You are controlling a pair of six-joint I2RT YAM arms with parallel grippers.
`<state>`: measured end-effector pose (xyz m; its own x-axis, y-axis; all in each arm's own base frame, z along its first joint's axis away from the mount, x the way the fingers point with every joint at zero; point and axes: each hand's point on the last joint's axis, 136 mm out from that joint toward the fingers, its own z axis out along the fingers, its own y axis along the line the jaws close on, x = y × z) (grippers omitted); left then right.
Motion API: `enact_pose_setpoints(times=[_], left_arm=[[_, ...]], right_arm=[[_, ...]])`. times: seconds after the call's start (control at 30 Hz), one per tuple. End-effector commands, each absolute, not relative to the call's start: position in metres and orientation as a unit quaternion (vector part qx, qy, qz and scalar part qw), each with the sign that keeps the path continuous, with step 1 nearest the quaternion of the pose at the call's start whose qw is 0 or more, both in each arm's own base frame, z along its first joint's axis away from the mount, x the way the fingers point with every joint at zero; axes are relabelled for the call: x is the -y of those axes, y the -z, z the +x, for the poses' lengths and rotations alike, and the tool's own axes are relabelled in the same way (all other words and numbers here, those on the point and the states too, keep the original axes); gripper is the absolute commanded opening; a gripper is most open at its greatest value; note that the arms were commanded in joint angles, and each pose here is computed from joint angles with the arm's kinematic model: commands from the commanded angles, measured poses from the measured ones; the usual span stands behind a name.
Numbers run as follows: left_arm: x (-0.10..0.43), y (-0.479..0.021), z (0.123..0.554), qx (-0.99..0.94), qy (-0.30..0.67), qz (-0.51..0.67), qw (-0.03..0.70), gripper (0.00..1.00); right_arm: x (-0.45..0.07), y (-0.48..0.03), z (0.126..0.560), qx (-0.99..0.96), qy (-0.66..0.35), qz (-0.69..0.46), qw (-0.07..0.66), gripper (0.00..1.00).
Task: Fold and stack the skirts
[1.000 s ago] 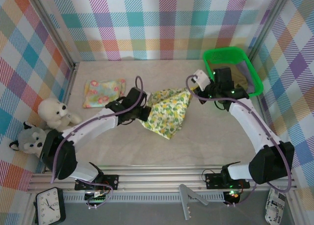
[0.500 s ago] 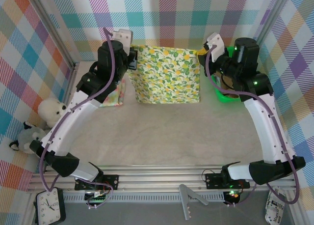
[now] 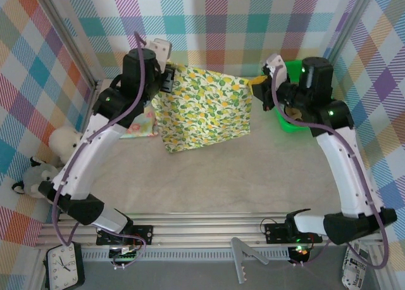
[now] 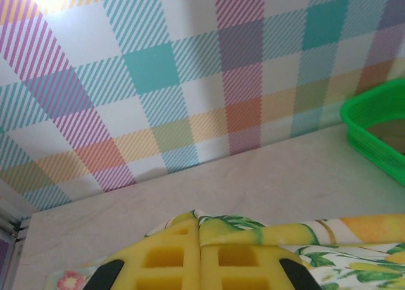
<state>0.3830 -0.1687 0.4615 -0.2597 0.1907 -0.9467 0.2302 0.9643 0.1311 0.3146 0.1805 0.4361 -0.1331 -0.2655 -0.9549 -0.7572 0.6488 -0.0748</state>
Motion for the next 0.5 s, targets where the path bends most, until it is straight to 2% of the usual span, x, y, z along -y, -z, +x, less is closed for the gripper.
enact_pose_setpoints(times=[0.0,0.13,0.23,0.33,0.47], left_arm=[[0.146,-0.516,0.334,-0.755,0.065,0.121,0.641,0.0],[0.152,-0.53,0.301,-0.731,0.124,0.154,0.653,0.0],[0.159,-0.534,0.297,-0.727,0.145,0.165,0.65,0.0],[0.171,-0.52,0.314,-0.744,0.145,0.17,0.63,0.0],[0.186,-0.469,0.37,-0.797,0.096,0.16,0.575,0.0]], right_arm=[[-0.182,-0.463,0.262,-0.68,-0.272,-0.372,0.57,0.0],[-0.178,-0.471,0.233,-0.66,-0.287,-0.372,0.586,0.0],[-0.176,-0.472,0.229,-0.646,-0.28,-0.373,0.605,0.0],[-0.174,-0.458,0.248,-0.66,-0.257,-0.367,0.603,0.0],[-0.17,-0.422,0.298,-0.698,-0.22,-0.35,0.585,0.0]])
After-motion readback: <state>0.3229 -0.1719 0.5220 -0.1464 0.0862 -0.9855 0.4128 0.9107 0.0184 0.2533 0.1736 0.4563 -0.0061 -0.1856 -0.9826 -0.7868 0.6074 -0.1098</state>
